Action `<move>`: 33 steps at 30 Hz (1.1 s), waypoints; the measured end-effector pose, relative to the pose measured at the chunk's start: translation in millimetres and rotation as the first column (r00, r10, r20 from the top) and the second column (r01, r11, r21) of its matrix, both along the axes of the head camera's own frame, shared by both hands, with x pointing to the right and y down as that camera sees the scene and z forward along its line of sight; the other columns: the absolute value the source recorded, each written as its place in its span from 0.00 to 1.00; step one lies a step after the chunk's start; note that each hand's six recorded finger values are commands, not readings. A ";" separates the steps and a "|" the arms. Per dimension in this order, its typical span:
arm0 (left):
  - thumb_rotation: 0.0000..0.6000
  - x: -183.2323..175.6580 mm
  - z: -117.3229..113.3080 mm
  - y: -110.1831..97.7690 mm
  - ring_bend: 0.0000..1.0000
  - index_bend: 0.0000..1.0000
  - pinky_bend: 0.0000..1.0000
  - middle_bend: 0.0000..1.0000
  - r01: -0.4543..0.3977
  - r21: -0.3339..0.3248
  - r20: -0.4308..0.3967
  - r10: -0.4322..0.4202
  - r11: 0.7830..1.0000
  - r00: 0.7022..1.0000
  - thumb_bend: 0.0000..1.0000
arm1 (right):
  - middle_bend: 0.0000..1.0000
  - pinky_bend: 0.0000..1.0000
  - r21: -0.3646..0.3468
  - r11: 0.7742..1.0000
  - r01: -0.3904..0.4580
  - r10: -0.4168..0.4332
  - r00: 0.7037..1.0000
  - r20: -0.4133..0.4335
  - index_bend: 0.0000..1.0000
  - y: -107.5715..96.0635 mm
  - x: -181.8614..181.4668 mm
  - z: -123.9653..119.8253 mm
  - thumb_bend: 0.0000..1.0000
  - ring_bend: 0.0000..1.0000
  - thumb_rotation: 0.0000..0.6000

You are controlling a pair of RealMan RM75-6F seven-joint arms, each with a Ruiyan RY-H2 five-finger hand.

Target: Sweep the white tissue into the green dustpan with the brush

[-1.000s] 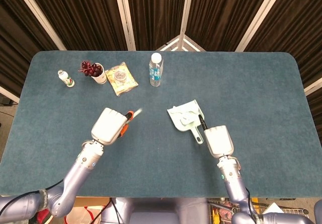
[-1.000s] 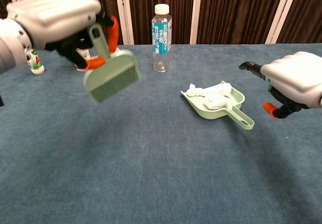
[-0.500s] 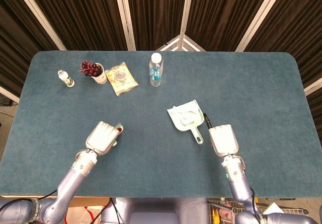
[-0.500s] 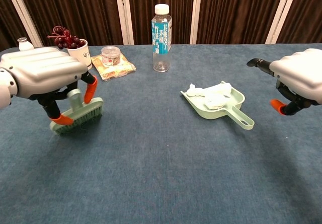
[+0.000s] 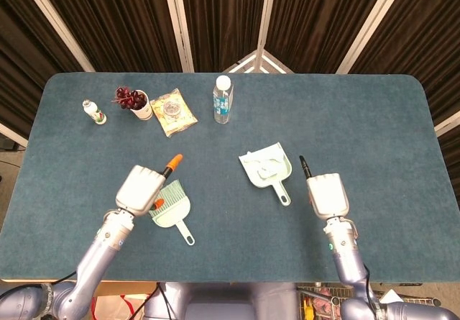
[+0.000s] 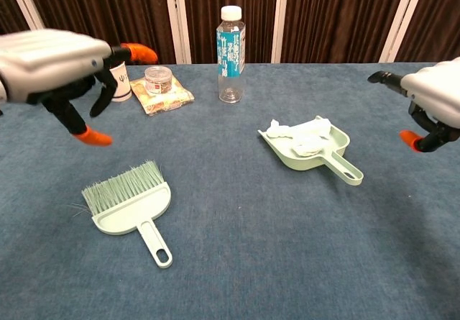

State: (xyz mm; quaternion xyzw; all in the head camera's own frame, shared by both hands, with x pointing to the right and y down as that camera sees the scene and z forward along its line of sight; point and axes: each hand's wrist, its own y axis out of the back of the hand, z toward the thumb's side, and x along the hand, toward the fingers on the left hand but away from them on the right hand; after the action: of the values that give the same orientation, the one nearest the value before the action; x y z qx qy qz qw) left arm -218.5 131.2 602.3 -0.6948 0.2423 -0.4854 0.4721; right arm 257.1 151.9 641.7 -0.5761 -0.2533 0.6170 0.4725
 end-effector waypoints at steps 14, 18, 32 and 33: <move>1.00 -76.2 -27.7 39.5 0.00 0.00 0.05 0.00 0.138 -0.083 -0.019 -0.140 0.987 0.990 0.00 | 0.00 0.05 -0.003 0.991 -0.136 0.136 0.988 0.070 0.00 4.6 65.2 -18.8 0.39 0.00 1.00; 1.00 -105.7 -39.2 64.6 0.00 0.00 0.03 0.00 0.167 -0.090 -0.037 -0.171 0.982 0.985 0.00 | 0.00 0.02 -0.002 0.981 -0.195 0.194 0.973 0.126 0.00 14.9 92.2 -31.9 0.39 0.00 1.00; 1.00 -216.7 -74.9 143.1 0.00 0.00 0.01 0.00 0.244 -0.015 0.006 -0.244 0.970 0.970 0.00 | 0.00 0.01 0.089 0.964 -0.250 0.224 0.946 0.235 0.00 82.5 166.0 -101.7 0.39 0.00 1.00; 1.00 -221.4 -75.7 146.0 0.00 0.00 0.01 0.00 0.240 -0.009 0.016 -0.239 0.971 0.971 0.00 | 0.00 0.01 0.090 0.964 -0.251 0.226 0.948 0.225 0.00 90.3 173.5 -106.6 0.38 0.00 1.00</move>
State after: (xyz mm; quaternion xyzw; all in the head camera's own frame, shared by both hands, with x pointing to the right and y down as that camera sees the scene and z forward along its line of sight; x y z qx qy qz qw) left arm -439.9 277.2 526.6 -0.6593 0.3181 -0.5454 0.4082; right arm 430.6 242.2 535.1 -0.5751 -0.4062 0.5885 0.3975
